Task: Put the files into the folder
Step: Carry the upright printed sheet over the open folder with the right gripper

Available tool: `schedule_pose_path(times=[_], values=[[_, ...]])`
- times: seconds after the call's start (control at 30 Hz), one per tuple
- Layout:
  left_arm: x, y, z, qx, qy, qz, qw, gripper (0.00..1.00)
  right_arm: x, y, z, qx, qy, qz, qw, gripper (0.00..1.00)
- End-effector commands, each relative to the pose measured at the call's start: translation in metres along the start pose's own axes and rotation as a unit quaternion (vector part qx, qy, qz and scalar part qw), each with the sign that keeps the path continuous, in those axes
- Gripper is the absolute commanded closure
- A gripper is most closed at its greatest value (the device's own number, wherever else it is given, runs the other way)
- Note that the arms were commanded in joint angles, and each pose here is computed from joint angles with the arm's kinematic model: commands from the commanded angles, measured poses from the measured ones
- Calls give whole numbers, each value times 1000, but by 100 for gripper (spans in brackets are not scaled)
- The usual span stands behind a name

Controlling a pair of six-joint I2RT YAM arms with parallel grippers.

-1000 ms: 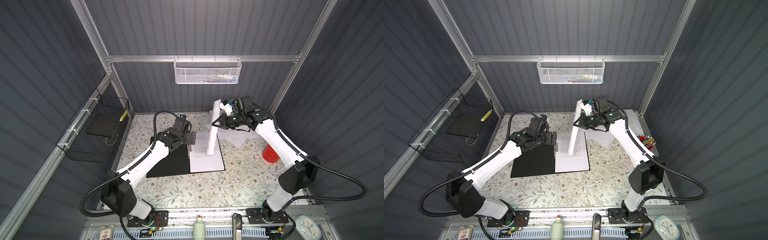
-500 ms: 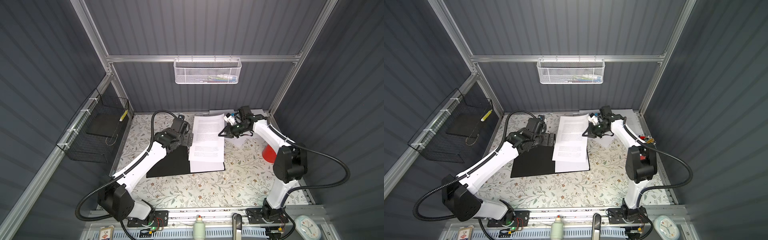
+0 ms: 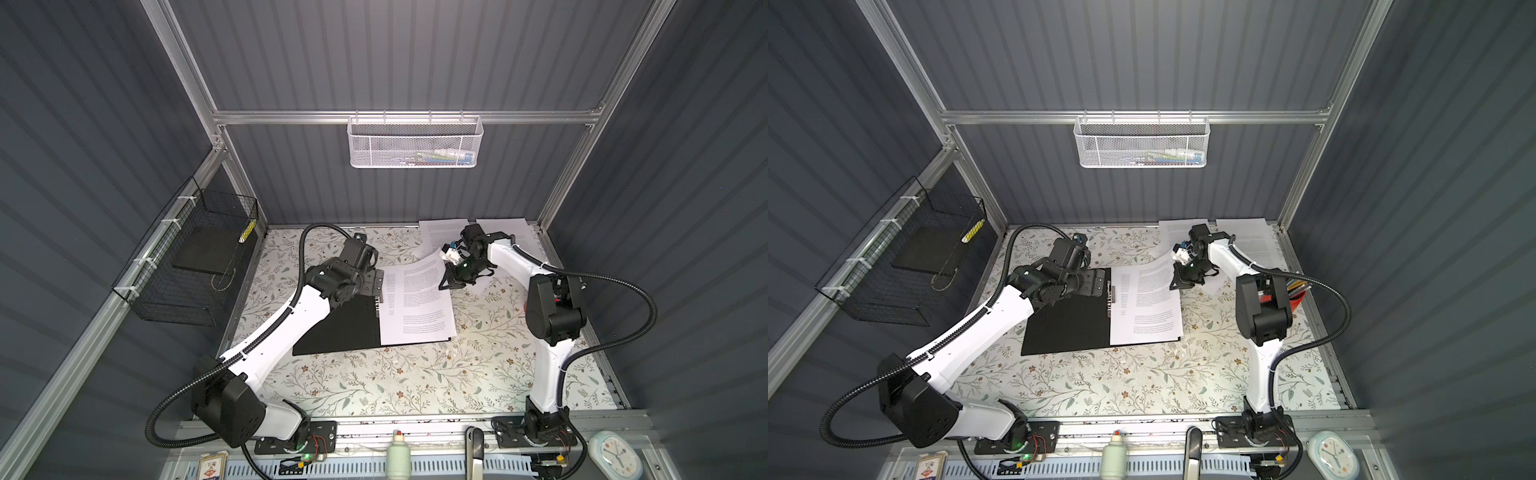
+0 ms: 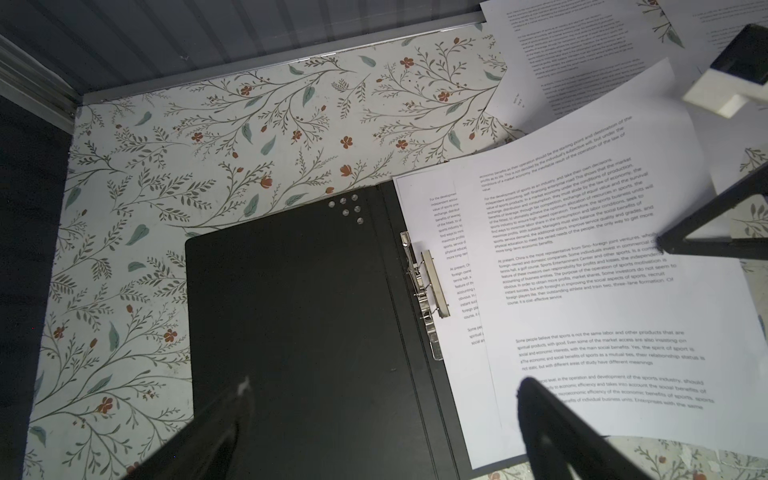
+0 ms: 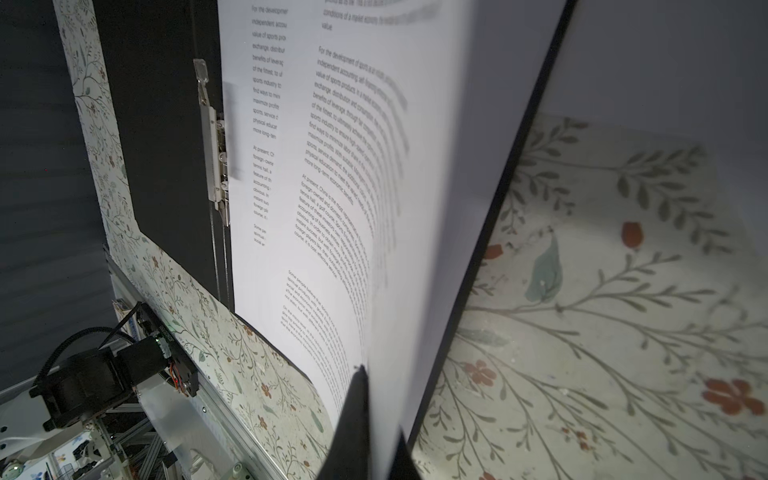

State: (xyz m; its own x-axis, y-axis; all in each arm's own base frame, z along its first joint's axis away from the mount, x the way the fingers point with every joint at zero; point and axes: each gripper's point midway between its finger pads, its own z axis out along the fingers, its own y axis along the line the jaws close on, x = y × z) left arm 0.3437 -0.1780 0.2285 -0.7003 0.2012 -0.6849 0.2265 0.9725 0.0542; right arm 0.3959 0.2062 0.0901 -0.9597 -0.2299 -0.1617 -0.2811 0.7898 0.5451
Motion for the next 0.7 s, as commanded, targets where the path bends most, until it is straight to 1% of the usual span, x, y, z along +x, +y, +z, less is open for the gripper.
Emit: schedule_pose_path(times=[0.0,0.23,0.37,0.67], values=[[9,3,5,-6,18,-5,1000,0,3,3,8,5,19,-18,1000,100],[18,0,12,0,35,-4,999,0,-8,10,14,-5,13,-22,1000,100],[21,0,14,-4,41,-4,999,0,-14,20,18,-9,18,-35,999,100],[23,0,17,-5,46,-3,999,0,-14,30,33,-14,36,-45,998,100]])
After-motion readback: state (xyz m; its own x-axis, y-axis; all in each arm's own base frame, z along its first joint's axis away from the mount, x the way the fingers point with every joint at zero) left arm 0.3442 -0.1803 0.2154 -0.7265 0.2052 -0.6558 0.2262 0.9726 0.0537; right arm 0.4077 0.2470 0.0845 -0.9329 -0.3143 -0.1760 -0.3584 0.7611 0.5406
